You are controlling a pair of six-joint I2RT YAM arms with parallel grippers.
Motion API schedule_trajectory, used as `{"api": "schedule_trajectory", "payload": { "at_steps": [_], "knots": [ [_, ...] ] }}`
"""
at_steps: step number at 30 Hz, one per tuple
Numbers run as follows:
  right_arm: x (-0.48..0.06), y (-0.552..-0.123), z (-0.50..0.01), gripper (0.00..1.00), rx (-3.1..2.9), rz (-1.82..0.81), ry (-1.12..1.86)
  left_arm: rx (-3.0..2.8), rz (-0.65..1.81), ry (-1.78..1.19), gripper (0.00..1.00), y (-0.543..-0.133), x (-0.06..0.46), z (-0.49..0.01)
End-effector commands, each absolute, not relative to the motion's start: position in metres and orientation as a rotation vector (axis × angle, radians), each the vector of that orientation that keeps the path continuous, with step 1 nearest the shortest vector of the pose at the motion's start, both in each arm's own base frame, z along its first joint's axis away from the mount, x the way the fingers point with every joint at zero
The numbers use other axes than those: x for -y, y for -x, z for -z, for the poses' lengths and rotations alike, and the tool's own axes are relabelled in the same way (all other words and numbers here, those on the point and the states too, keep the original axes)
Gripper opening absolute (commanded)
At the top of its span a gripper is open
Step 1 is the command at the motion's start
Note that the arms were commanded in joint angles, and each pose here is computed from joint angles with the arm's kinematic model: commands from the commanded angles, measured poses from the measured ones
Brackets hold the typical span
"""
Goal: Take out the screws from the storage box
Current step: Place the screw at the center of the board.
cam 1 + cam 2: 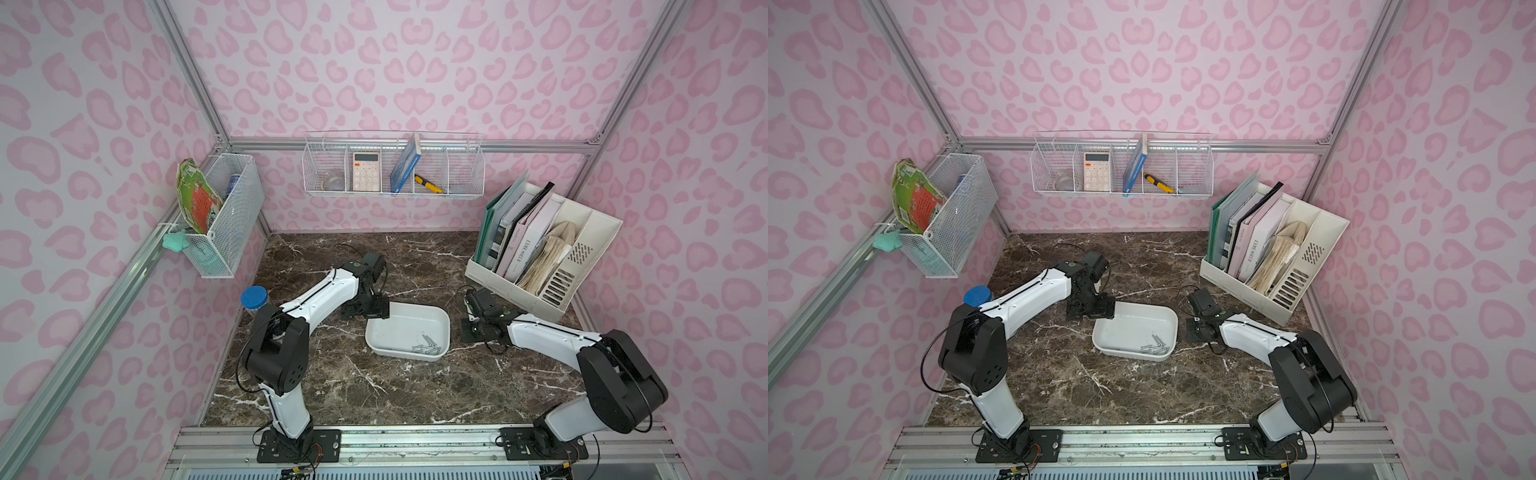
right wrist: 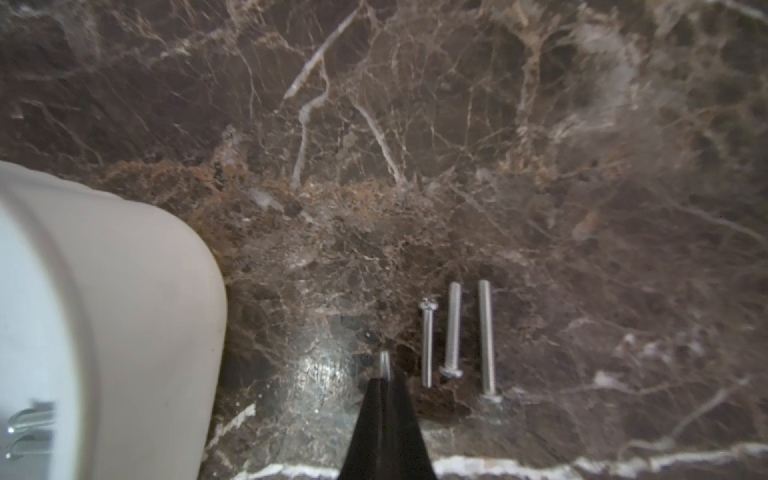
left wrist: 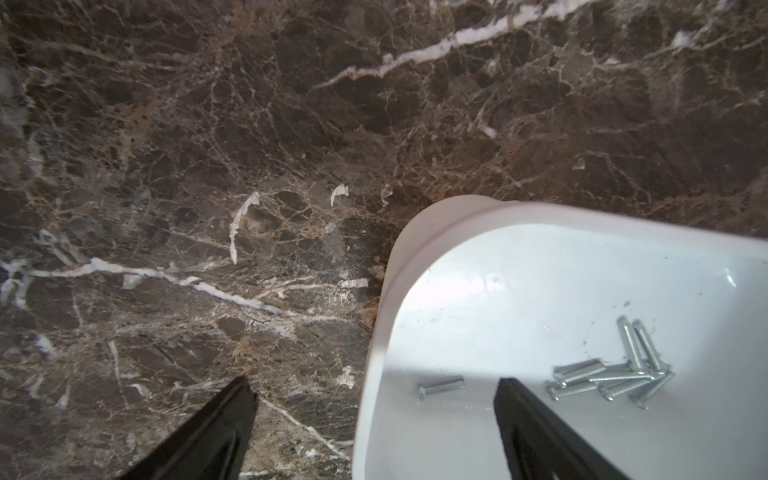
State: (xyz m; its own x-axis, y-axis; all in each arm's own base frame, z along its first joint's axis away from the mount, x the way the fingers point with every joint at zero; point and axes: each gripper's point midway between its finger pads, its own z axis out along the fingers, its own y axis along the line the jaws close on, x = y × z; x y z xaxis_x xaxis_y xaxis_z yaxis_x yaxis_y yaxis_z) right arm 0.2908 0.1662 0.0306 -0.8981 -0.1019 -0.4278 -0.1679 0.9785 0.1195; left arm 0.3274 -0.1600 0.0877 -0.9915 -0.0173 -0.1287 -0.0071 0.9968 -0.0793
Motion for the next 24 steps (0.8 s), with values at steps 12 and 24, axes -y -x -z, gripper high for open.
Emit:
{"api": "schedule_trajectory", "payload": {
  "at_steps": [12,24],
  "knots": [
    [-0.166,-0.294,-0.025,0.20,-2.699,-0.148,0.218,-3.029,0.083,0.015,0.95,-0.325,0.156,-0.088],
    [-0.188,-0.307,-0.092,0.33,-2.562,-0.246,0.246,-2.974,0.100,0.015,0.95,-0.328,0.155,-0.100]
  ]
}}
